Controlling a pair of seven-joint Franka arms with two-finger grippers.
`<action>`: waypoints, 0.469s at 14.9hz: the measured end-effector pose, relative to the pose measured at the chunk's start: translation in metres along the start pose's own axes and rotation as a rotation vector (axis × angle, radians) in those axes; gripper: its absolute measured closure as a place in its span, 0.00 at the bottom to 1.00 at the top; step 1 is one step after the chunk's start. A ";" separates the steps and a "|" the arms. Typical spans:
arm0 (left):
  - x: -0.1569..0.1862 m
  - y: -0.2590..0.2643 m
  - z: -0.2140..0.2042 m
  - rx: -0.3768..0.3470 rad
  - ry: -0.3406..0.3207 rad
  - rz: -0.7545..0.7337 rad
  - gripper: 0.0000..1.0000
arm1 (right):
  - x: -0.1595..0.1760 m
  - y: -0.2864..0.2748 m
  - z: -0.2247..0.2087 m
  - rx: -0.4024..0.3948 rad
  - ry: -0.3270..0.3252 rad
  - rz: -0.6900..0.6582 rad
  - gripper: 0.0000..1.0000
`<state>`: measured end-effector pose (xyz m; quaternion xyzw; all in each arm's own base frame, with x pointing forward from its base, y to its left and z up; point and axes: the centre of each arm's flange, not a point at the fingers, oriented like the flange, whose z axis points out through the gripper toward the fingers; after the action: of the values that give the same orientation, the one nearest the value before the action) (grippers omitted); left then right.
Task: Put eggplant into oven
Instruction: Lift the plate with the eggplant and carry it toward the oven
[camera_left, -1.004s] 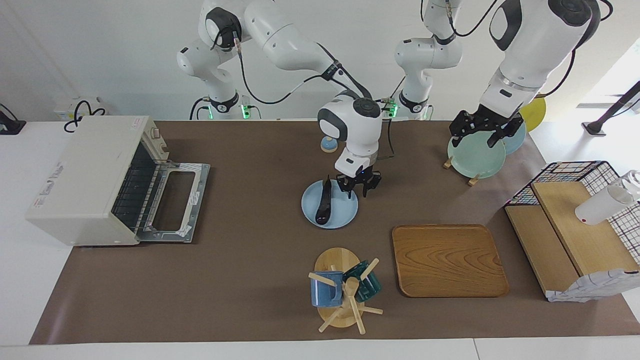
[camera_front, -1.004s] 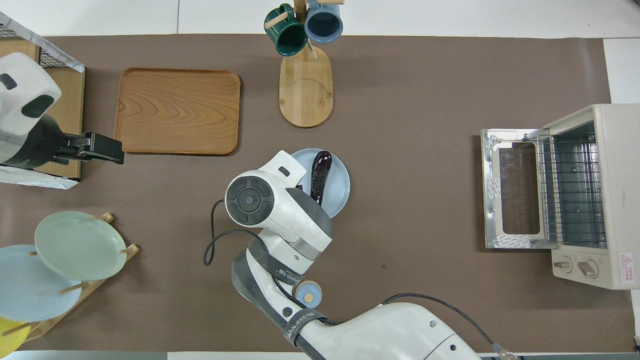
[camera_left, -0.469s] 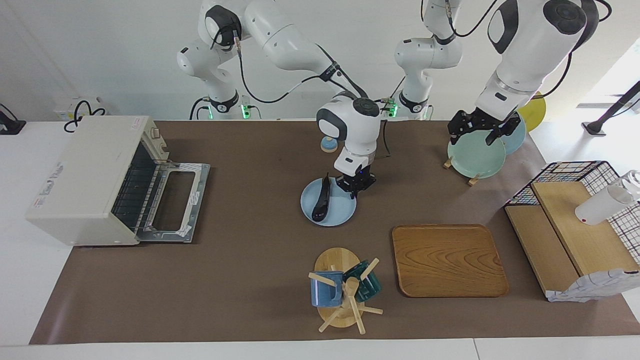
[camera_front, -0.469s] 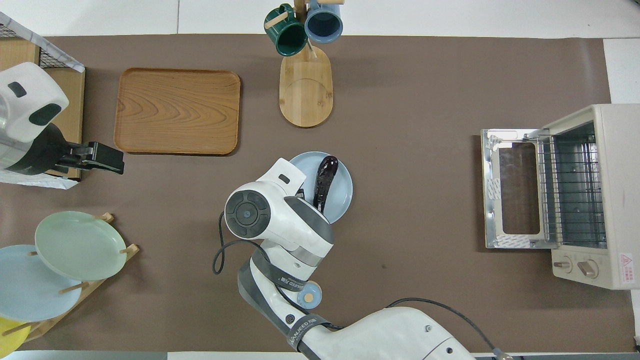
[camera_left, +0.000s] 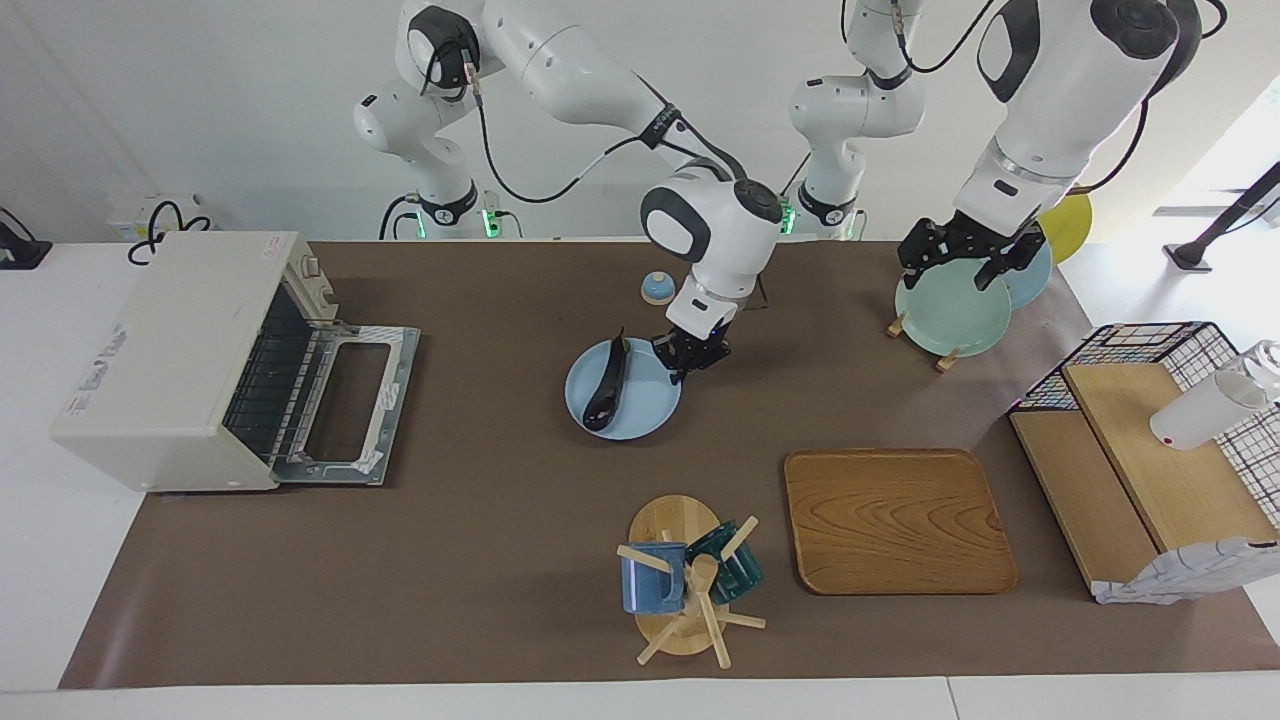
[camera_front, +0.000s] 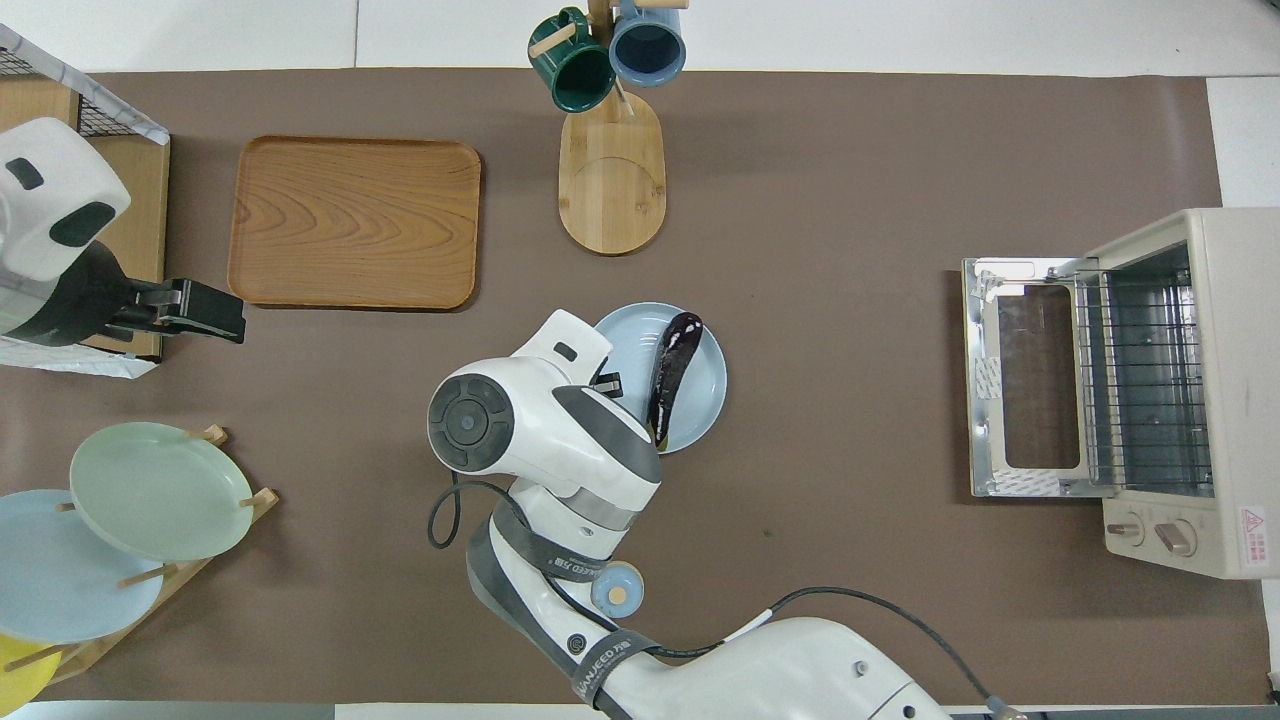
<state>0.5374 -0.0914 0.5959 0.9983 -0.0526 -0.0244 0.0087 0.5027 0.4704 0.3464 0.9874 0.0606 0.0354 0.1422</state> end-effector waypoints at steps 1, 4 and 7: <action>0.000 0.000 0.000 0.000 0.000 0.000 0.00 | 0.004 0.015 -0.002 -0.018 -0.018 0.021 0.97; 0.000 0.000 0.000 0.000 0.000 0.000 0.00 | 0.021 0.078 0.007 -0.045 -0.072 0.092 0.97; 0.000 0.000 0.000 0.000 0.000 -0.001 0.00 | 0.020 0.155 0.039 -0.067 -0.152 0.118 0.97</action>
<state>0.5375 -0.0909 0.5959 0.9983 -0.0522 -0.0243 0.0087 0.5425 0.3146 0.3545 0.9837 -0.0099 -0.0291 0.1770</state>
